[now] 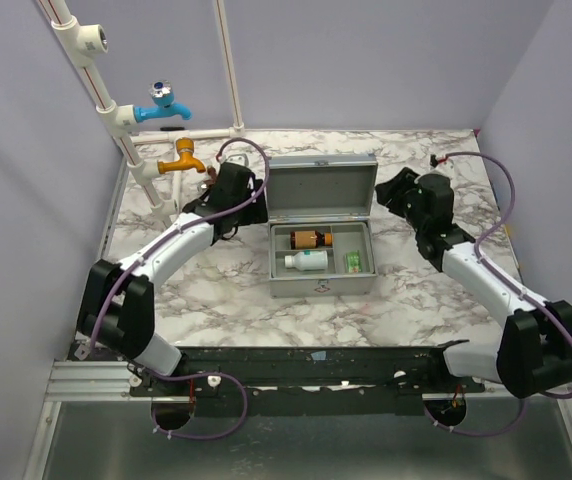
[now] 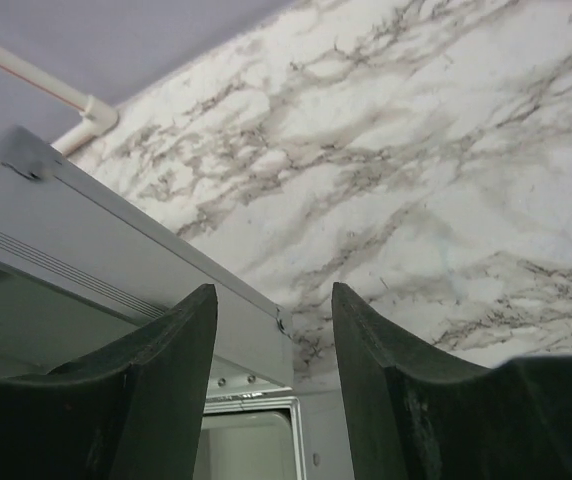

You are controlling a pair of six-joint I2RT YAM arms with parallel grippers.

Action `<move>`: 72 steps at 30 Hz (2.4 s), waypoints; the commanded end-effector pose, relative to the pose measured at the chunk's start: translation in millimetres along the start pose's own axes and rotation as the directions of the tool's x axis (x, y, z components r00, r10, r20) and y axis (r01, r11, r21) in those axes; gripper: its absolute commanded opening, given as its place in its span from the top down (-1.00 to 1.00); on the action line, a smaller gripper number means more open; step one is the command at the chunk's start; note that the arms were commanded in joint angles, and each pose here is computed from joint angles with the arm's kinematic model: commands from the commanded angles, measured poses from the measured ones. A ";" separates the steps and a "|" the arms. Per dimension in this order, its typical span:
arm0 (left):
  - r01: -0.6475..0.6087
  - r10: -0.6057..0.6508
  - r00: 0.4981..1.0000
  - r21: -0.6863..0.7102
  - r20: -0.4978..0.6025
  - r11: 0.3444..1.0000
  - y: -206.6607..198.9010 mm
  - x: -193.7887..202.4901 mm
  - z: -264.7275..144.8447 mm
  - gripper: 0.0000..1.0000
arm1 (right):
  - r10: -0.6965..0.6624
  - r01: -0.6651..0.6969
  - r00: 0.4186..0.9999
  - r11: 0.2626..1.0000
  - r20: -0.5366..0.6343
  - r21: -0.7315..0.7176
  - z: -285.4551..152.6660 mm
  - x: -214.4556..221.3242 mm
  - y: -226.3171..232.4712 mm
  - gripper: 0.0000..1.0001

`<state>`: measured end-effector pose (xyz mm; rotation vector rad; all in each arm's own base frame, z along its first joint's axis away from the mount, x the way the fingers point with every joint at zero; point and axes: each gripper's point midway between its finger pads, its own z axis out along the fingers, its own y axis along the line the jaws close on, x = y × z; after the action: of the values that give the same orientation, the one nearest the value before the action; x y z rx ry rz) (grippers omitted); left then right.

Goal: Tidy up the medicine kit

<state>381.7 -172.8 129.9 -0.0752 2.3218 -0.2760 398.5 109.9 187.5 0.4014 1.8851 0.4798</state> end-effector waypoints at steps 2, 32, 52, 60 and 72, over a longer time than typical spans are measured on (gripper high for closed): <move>0.036 -0.033 0.998 -0.048 0.056 0.998 12.7 -8.4 -38.9 -0.57 | -0.025 0.018 0.986 0.999 0.165 0.040 -12.4 -63.7 16.1 -0.07; 0.005 -0.017 1.000 0.713 0.010 0.702 -100.2 19.1 -146.5 -0.57 | -0.357 0.250 0.898 0.895 -0.257 -0.368 89.0 -83.2 149.3 -0.03; 0.046 -0.055 0.998 0.688 -0.009 0.725 -105.4 1.7 -116.6 -0.55 | -0.479 0.175 0.743 0.813 -0.467 -0.555 71.6 -0.2 161.6 -0.01; 0.052 -0.065 0.998 0.657 -0.004 0.752 -98.5 1.6 -110.6 -0.55 | -0.506 0.161 0.719 0.789 -0.477 -0.593 56.3 9.6 168.5 -0.01; 0.056 -0.083 0.996 0.635 0.013 0.771 -91.1 2.4 -111.1 -0.55 | -0.533 0.156 0.712 0.755 -0.458 -0.637 25.1 13.6 187.3 -0.01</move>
<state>293.4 -248.5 214.8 0.1935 2.1060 -1.1031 459.2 271.0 251.0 -0.5400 2.2453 0.8866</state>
